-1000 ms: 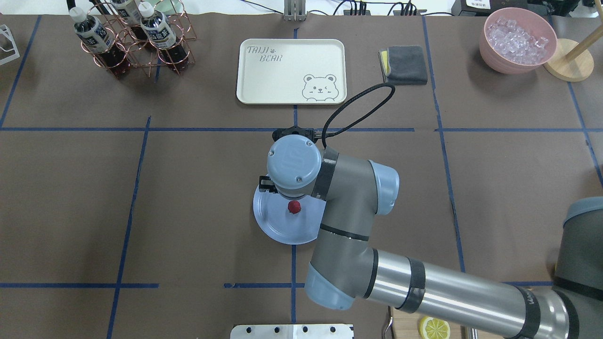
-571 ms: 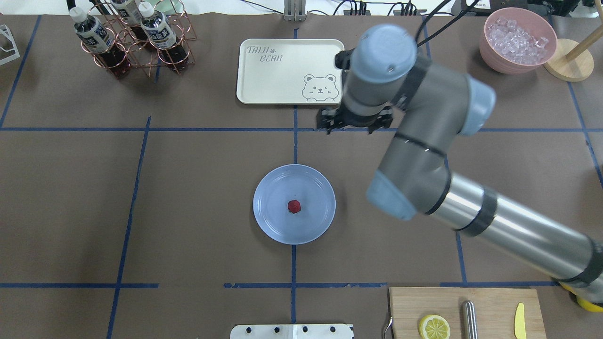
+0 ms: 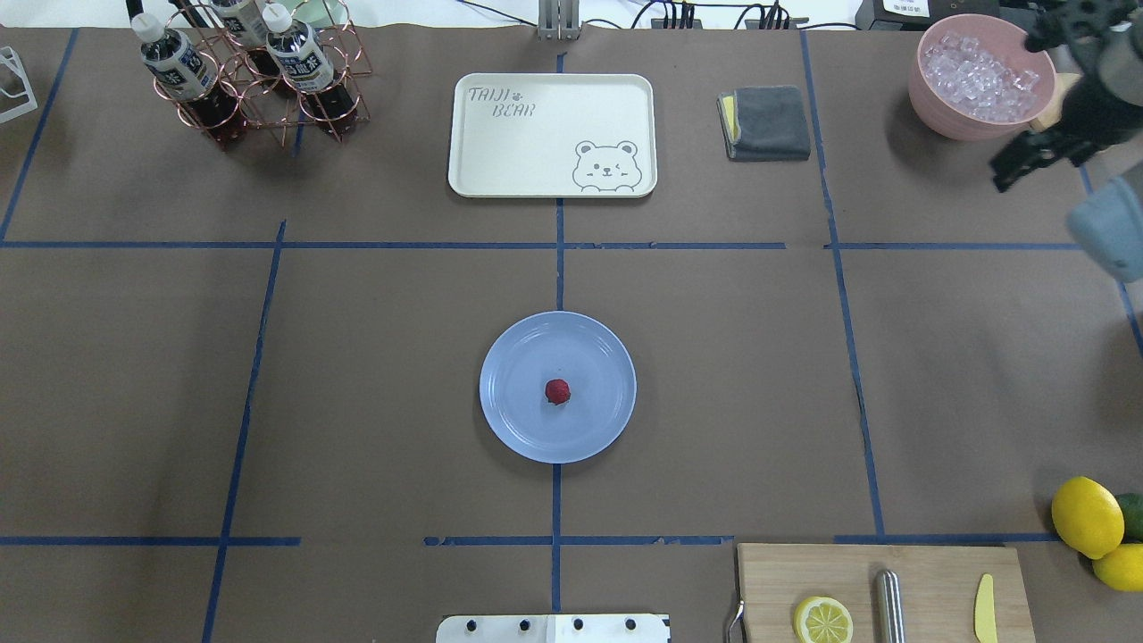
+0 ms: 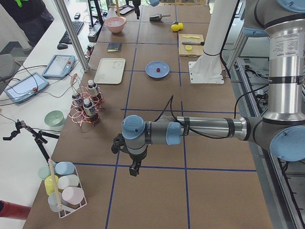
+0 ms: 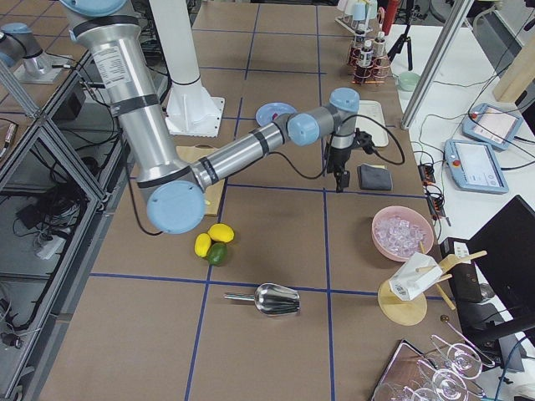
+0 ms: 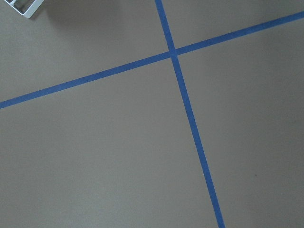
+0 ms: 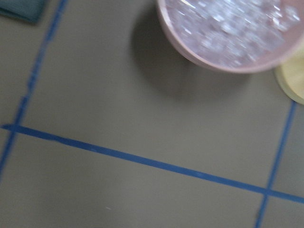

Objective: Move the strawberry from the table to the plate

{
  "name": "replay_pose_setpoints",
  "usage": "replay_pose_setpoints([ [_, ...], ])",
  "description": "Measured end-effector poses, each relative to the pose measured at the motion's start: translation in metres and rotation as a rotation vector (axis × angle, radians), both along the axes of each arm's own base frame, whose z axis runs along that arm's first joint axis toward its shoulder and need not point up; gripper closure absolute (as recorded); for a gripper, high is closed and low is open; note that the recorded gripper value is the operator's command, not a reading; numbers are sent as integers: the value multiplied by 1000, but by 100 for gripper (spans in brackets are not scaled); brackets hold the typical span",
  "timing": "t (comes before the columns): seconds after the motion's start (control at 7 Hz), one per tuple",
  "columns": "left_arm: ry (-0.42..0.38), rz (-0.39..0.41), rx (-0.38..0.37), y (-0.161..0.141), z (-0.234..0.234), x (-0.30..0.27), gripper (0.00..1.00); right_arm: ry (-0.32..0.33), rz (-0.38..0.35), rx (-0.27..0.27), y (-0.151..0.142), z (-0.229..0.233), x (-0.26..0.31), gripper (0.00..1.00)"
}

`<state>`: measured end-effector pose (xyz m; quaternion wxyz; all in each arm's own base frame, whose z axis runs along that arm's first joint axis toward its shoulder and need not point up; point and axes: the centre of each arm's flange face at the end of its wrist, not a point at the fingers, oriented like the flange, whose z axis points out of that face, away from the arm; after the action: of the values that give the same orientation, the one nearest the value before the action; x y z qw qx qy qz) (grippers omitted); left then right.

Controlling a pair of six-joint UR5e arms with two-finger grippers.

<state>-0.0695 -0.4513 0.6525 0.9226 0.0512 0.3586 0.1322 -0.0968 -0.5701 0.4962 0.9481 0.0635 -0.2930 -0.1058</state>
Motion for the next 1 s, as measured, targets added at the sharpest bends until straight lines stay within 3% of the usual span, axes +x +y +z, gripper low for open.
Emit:
replay_pose_setpoints([
  [0.14, -1, -1, 2, 1, 0, -1, 0, 28, 74, -85, 29, 69, 81, 0],
  [0.43, -4, 0, 8, 3, -1, -2, 0, -32, 195, -211, 72, 134, 163, 0],
  [0.57, -4, 1, 13, 3, -2, -2, 0, -69, 223, -238, 88, 146, 178, 0],
  [1.0, 2, 1, 9, 2, 0, -1, 0, -93, 240, -229, 97, 142, 187, 0],
])
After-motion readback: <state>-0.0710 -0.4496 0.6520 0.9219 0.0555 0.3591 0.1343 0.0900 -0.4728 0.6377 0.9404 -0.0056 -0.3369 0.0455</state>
